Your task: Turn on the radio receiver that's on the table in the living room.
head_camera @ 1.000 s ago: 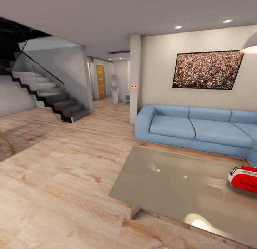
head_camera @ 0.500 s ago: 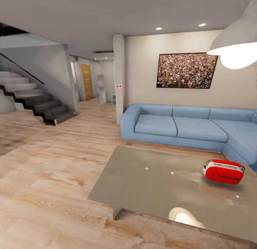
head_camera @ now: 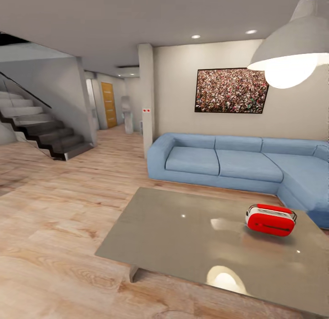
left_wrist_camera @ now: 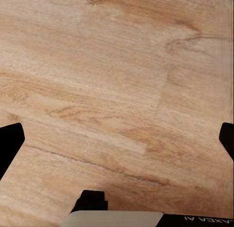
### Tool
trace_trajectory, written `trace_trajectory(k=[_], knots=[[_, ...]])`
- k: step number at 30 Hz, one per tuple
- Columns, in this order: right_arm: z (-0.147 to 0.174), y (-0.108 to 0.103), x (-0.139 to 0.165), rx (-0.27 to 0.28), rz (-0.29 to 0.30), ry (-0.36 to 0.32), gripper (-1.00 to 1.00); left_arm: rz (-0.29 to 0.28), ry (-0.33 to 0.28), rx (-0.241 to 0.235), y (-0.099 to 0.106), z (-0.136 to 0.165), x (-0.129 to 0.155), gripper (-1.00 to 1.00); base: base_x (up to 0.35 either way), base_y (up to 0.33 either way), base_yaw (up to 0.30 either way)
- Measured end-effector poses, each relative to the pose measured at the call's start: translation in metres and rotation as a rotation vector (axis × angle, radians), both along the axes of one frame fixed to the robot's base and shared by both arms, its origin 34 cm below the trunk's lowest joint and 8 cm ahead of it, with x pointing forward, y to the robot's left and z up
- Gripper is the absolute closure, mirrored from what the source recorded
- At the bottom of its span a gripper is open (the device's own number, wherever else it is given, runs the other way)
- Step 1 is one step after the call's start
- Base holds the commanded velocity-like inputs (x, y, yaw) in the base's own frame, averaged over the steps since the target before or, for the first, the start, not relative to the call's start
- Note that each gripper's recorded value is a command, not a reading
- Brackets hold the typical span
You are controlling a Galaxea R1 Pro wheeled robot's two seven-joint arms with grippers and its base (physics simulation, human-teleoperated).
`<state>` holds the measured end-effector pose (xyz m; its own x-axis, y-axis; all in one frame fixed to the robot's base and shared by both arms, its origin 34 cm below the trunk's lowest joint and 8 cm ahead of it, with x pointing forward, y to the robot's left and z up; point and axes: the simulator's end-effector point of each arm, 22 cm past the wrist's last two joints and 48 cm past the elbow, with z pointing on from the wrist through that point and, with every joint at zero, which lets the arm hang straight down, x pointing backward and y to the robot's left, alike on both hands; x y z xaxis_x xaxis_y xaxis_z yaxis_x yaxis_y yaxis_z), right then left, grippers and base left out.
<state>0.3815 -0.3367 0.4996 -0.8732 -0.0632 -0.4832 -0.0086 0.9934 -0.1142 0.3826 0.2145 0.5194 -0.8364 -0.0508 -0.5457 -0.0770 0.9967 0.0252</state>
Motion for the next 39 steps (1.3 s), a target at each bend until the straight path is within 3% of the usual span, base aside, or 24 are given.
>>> trace_trajectory(k=[14,39], knots=[[0.0000,0.0000,0.0000,0.000,0.000,0.000,-1.00,0.000,0.000,0.000,0.0000,0.0000,0.0000,-1.00,0.000,-0.320,0.000],[0.0000,-0.0003,0.0000,0.000,-0.002,0.000,-1.00,0.002,-0.001,-0.003,-0.0003,0.0001,0.0002,-1.00,0.000,-0.011,-0.236]])
